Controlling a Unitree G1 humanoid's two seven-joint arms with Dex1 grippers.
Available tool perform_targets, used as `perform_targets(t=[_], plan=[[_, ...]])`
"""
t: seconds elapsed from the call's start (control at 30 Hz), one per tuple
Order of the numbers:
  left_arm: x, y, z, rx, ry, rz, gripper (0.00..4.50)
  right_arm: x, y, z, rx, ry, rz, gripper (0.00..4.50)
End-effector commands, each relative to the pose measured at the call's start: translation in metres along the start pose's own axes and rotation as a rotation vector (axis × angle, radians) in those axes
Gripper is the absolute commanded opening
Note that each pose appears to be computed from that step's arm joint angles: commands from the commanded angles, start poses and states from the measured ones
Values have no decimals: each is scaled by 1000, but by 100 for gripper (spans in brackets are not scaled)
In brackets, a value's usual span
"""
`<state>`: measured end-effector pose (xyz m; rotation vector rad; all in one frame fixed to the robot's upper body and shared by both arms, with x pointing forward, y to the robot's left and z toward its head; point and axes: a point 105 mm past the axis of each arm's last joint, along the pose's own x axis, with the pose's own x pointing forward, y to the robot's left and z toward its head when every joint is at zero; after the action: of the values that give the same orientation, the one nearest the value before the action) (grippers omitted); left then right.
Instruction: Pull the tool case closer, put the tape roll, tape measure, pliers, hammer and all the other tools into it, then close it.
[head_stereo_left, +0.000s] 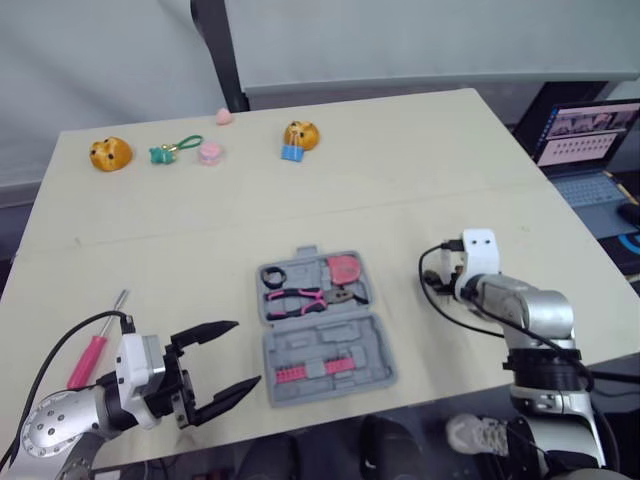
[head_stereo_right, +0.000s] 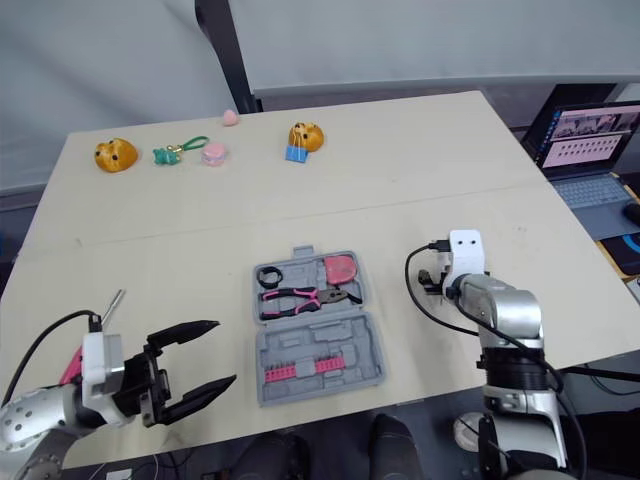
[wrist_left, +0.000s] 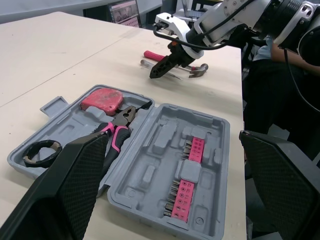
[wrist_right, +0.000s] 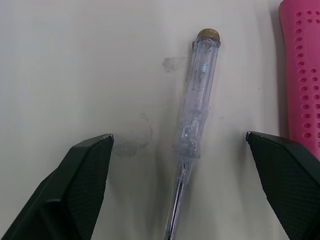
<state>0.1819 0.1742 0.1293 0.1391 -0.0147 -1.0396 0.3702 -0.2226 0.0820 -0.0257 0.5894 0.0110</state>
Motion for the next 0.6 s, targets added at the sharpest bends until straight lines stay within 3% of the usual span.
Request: perform_targets(t=[0.03, 0.17, 0.2, 0.33, 0.5, 0.6], plan=[[-2, 0, 6, 43, 7, 1, 450, -1, -4, 8, -4, -36, -21, 449], [-2, 0, 5, 45, 8, 3, 450, 2, -4, 6, 3, -32, -23, 449], [-2, 0, 5, 45, 8, 3, 450, 2, -4, 6, 5, -31, -24, 425], [-1, 1, 5, 45, 8, 4, 450, 2, -3, 5, 10, -25, -28, 278], [0, 0, 4, 41, 9, 4, 450, 1, -2, 4, 13, -20, -29, 21], [0, 0, 3, 38, 9, 3, 450, 0, -2, 5, 13, -20, -30, 8]])
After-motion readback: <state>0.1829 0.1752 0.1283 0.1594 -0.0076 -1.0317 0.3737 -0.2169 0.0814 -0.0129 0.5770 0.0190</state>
